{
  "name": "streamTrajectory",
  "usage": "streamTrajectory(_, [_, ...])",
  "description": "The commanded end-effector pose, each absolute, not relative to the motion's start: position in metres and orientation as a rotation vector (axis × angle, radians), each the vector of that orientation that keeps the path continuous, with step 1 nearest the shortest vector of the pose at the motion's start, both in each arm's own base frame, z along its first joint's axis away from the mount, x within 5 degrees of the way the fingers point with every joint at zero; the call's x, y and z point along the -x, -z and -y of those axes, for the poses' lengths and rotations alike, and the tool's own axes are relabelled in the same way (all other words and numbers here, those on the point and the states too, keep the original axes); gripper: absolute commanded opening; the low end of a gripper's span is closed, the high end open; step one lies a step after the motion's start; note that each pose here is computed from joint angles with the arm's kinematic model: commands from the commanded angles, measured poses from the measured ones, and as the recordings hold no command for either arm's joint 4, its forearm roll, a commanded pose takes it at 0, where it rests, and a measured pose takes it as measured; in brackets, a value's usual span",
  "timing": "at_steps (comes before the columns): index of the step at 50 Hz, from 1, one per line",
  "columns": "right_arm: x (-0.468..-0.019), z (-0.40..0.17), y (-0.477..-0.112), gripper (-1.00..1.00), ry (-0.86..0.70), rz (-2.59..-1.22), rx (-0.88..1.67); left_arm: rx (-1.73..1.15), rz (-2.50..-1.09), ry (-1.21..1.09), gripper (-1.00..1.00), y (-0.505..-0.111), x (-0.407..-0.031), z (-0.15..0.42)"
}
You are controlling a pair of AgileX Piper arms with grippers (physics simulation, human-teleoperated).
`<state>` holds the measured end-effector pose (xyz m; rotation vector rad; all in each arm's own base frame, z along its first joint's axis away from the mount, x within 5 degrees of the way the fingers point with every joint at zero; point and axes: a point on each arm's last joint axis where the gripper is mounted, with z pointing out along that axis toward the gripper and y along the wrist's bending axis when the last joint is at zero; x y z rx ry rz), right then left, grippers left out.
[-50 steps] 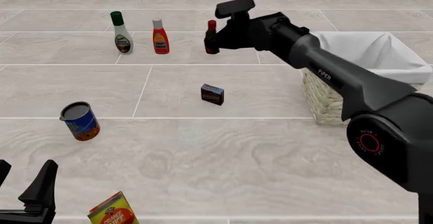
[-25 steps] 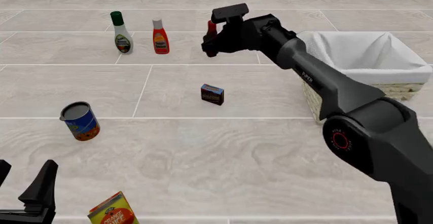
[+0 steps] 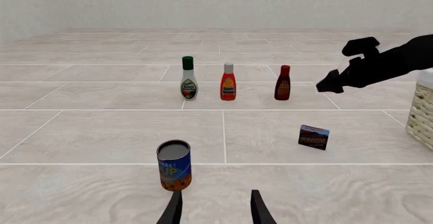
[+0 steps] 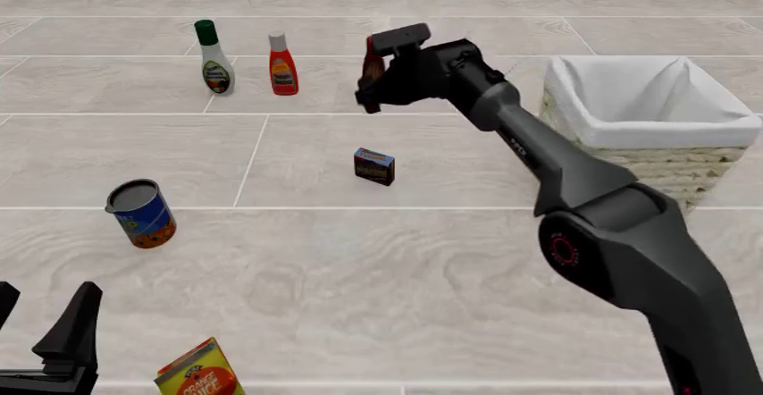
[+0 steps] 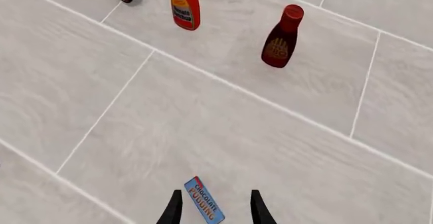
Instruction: Pick the chocolate pudding and place it in the basket.
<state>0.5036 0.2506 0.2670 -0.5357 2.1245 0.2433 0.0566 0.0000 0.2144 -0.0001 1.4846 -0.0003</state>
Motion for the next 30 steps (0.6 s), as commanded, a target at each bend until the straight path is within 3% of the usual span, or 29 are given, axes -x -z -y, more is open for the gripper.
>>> streamTrajectory(1, [-0.507, -0.253, -0.250, 1.00, -0.240, -2.147, 0.543, 0.000, -1.484, 0.000, 1.00, -0.214, -0.057, 0.000])
streamTrajectory(30, [-0.506, -0.258, -0.221, 1.00, -0.244, -2.182, 0.547, 0.000, -1.485, 0.000, 1.00, -0.214, -0.057, 0.000])
